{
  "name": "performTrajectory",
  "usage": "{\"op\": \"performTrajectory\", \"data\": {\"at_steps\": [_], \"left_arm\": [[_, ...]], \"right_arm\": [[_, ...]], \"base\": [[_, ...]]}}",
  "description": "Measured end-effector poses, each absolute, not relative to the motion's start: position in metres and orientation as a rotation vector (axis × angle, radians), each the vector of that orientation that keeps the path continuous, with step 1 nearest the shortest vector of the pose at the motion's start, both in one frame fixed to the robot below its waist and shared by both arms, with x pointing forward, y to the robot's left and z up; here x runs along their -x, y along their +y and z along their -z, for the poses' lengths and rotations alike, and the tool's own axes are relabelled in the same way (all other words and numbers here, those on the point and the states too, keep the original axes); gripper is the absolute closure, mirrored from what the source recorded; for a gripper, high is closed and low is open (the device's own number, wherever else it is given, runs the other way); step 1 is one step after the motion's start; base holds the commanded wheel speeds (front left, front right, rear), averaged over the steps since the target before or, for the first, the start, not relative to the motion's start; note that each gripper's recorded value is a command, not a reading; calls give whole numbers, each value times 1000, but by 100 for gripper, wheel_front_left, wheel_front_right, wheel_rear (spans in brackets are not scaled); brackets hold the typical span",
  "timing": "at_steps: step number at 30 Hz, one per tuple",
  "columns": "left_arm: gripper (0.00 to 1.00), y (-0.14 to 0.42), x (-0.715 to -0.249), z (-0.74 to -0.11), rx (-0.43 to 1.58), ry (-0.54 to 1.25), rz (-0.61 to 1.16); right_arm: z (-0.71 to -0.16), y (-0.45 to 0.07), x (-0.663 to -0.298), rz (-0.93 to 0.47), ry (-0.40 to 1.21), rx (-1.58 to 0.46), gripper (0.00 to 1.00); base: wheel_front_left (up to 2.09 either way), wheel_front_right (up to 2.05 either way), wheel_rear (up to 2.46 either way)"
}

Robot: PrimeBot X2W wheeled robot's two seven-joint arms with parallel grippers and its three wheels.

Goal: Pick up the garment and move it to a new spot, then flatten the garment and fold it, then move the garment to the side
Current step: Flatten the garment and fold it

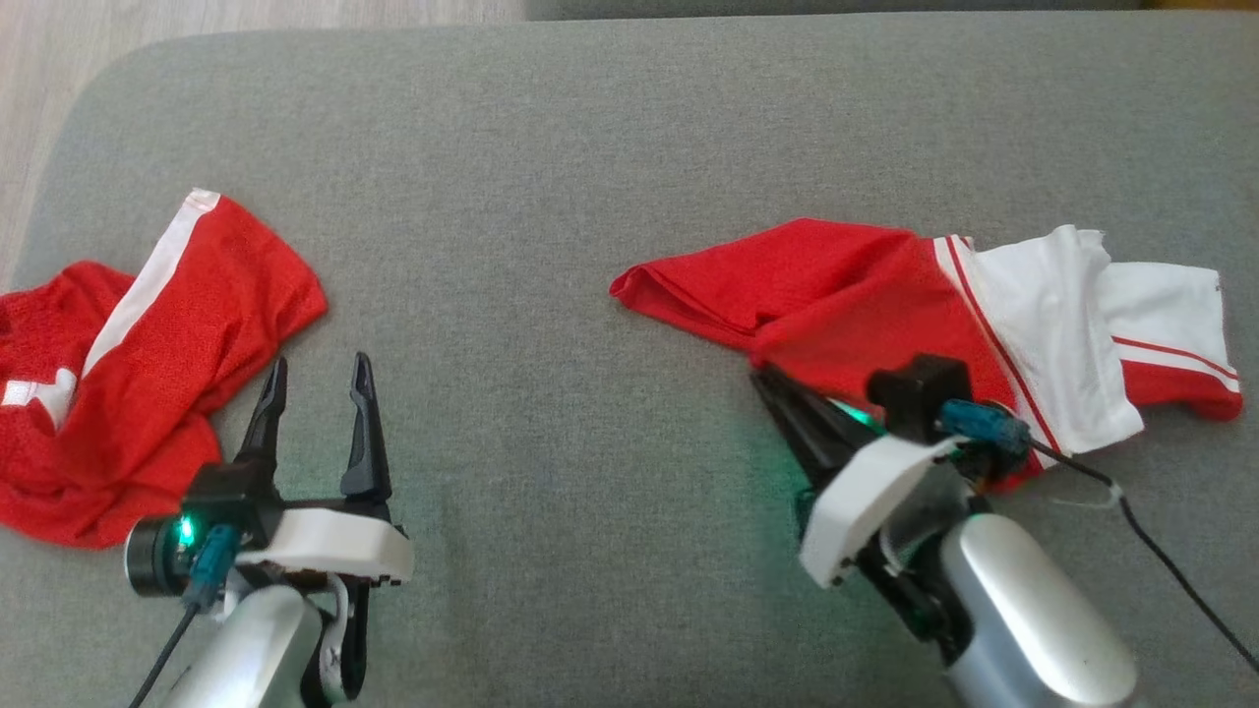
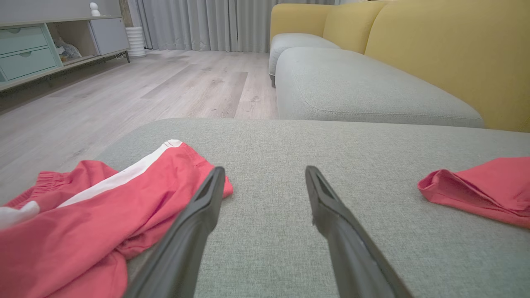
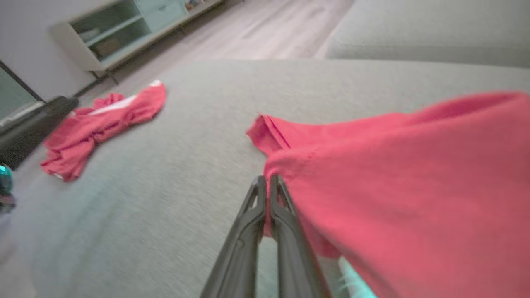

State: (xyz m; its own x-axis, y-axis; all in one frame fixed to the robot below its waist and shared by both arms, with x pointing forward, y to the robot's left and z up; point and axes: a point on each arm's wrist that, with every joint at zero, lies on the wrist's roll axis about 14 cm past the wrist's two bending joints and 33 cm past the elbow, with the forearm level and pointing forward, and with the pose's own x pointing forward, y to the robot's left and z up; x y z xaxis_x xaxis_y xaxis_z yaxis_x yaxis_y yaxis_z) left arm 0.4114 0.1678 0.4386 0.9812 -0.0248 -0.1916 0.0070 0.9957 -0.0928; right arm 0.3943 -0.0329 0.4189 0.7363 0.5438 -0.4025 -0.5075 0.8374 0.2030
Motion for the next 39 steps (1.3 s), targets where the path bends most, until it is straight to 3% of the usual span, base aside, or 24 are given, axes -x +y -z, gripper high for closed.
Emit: {"op": "performTrajectory", "data": {"at_steps": [8,16,18,21,29,35,39], "left_arm": [[0,172,-410,-441,94,186,1],[0,182,-400,-441,98,188,-31],[0,182,-399,-439,97,194,-34],[0,179,-400,-438,103,197,-30],[0,172,-404,-441,103,185,-9],[0,167,-406,-449,101,163,10],[0,165,-402,-449,96,163,18]], "right_arm": [[-481,62,-388,-854,344,-187,100],[-458,106,-353,-1016,456,-256,98],[-451,110,-346,-1032,474,-259,0],[-454,111,-349,-1031,437,-282,0],[-518,97,-387,-965,120,-344,0],[-549,2,-444,-673,-59,-315,0],[-531,-84,-452,-429,-56,-276,0]], "base": [[0,0,0],[0,0,0],[0,0,0],[0,0,0],[0,0,0],[0,0,0],[0,0,0]]}}
